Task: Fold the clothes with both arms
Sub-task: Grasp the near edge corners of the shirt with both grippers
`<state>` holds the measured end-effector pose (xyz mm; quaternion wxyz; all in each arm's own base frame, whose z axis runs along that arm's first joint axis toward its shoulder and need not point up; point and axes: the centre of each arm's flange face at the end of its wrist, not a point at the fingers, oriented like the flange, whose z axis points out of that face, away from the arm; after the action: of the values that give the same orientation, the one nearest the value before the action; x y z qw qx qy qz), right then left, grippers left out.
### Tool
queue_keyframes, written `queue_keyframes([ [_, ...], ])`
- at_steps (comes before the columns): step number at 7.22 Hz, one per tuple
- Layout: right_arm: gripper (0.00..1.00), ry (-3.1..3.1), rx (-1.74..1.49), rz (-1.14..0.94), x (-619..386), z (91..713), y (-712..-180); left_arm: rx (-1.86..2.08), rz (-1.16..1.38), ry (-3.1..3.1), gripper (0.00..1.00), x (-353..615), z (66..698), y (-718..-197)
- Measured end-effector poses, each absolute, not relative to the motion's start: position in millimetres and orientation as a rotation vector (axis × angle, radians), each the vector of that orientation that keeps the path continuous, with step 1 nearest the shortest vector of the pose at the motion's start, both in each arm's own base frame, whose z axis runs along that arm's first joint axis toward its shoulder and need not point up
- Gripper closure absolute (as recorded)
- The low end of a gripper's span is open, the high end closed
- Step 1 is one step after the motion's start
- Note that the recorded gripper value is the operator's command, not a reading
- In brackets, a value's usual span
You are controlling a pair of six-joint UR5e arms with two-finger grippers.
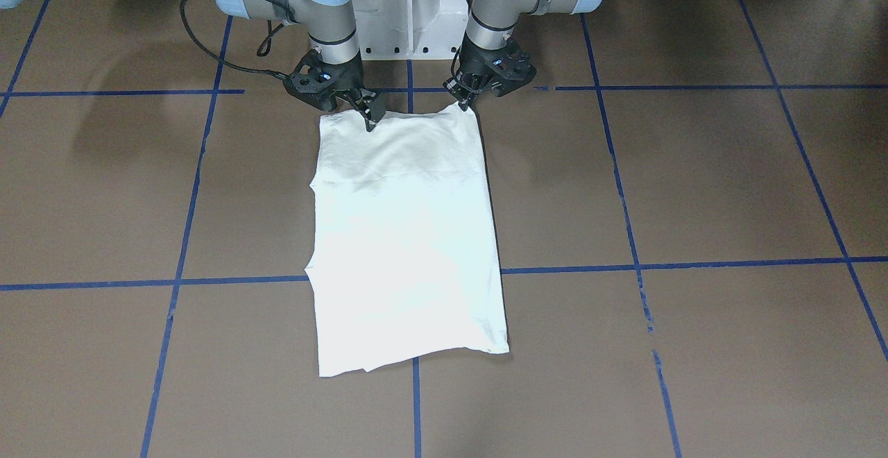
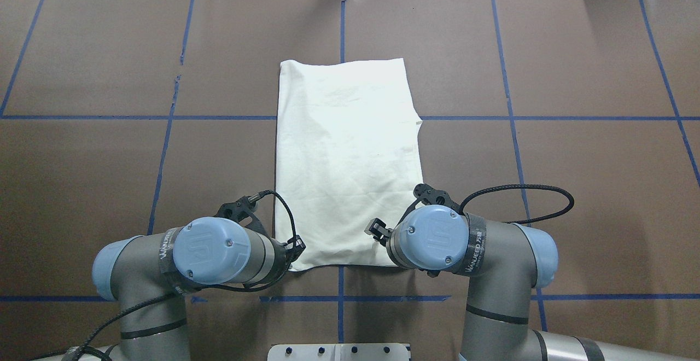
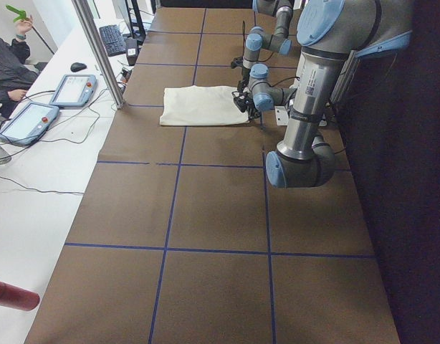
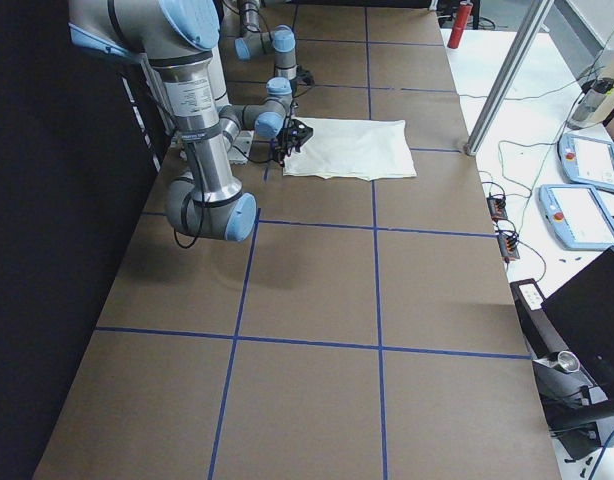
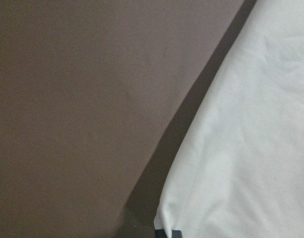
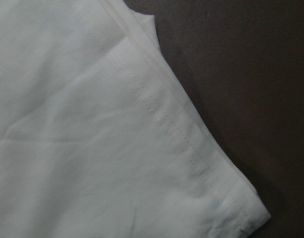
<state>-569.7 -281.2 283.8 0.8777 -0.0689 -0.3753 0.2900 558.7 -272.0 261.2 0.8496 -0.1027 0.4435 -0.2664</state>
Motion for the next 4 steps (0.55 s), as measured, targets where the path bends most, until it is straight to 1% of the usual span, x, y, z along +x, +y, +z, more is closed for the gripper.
queue_keyframes([
  [4, 0.0, -0.769, -0.14, 0.602, -575.8, 290.6, -278.9, -0.216, -0.561, 0.934, 1.0, 558.6, 261.2, -272.2],
])
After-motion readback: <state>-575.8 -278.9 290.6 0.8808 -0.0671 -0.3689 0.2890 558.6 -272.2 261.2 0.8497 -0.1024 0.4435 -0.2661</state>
